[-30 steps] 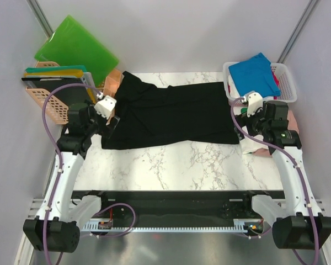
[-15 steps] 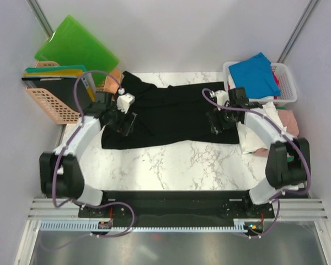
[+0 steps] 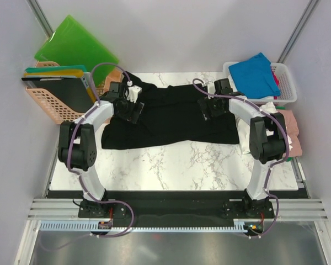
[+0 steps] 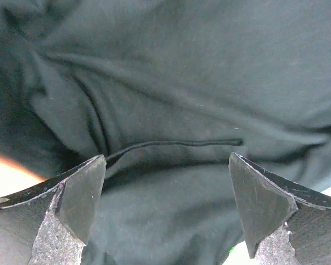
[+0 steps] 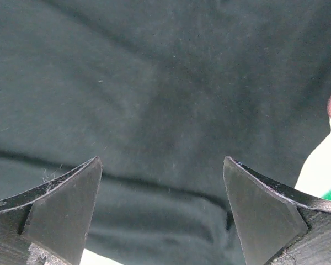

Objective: Fold and stack the t-shirts

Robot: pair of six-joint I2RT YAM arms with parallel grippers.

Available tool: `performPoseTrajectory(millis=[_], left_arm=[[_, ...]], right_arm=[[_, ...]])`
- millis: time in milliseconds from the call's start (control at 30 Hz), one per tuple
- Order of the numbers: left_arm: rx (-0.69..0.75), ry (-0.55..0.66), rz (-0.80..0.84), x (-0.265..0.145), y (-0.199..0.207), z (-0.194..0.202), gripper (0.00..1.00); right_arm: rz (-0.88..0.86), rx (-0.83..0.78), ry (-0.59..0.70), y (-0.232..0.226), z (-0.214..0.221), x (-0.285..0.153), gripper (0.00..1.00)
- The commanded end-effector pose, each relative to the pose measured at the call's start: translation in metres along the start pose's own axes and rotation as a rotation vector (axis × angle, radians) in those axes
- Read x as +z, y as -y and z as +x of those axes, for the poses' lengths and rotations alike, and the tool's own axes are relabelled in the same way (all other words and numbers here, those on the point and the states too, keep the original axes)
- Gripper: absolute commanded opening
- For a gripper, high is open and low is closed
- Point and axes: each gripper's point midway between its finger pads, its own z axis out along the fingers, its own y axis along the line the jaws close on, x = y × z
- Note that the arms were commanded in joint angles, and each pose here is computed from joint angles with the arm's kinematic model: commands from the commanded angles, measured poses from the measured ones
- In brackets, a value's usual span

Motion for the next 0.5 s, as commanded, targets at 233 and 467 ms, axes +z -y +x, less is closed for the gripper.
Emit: performPoseTrajectory(millis=[233, 467], left_arm=[[-0.028, -0.087, -0.042, 0.033, -0.008, 0.035, 1.00], [-0.013, -0.145, -0.032, 0.040, 0.002, 0.081, 1.00]], right_arm=[[0.016, 0.006, -0.049, 0.001, 0.028, 0.035, 0.98], [-0.011, -0.011, -0.109, -0.007, 0.078, 0.020, 0.98]])
